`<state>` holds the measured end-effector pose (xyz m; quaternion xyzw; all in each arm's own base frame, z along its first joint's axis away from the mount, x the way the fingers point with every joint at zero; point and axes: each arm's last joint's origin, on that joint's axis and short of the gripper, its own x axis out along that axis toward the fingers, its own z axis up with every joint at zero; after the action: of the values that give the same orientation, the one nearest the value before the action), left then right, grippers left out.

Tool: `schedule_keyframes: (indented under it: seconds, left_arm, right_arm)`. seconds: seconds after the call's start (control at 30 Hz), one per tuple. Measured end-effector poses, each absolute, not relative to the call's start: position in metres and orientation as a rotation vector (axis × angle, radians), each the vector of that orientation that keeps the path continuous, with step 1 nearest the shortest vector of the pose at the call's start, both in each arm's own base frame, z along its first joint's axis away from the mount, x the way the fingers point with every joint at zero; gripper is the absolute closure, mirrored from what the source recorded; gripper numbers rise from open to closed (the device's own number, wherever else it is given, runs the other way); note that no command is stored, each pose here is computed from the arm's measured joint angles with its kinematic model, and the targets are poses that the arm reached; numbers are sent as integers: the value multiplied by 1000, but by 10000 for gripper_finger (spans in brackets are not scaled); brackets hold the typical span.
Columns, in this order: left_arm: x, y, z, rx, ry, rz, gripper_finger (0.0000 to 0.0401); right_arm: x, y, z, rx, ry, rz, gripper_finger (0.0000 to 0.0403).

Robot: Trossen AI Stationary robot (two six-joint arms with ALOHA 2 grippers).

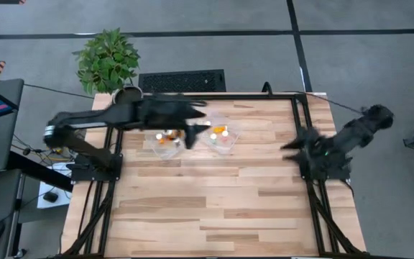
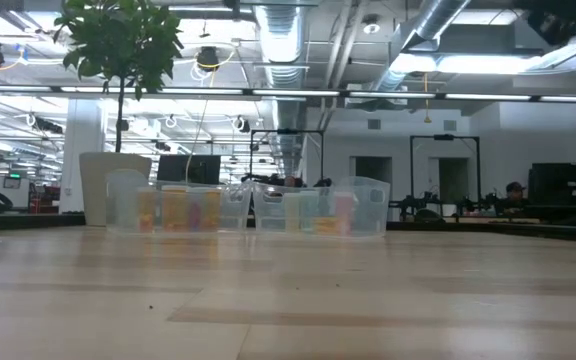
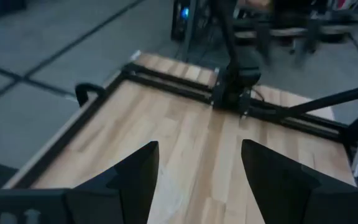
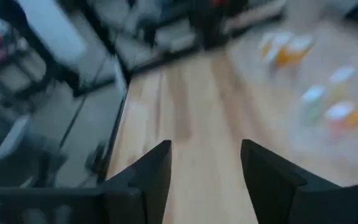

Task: Pick and place medicine bottles into bin by pill shape (circle, oval)
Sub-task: Return to Home Position

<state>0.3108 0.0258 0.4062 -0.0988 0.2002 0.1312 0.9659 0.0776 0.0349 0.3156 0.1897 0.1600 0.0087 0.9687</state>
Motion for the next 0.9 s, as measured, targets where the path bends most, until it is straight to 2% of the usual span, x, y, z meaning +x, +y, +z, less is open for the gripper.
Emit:
schedule_keyframes:
  seconds: [0.13,0.27,0.43,0.53,0.63,0.73,0.9]
  left_arm:
    - [257,23,414,-178,346,267,179]
    - [209,20,387,-223,300,292,179]
    - [168,17,336,-340,114,283,179]
    - [153,16,296,-392,58,289,179]
    - [140,15,265,-439,6,286,179]
    - [131,15,244,-465,-28,277,179]
    - [119,14,222,-475,-39,277,179]
  right_arm:
    - [33,0,322,395,101,-77,202]
    - [1,-17,312,432,-68,-174,202]
    - [10,-13,310,396,-37,-209,202]
    - [30,-5,291,349,58,-213,202]
    - [41,-1,283,422,-12,-207,202]
    - [54,4,258,447,29,-215,202]
    - [73,10,226,535,-33,-235,202]
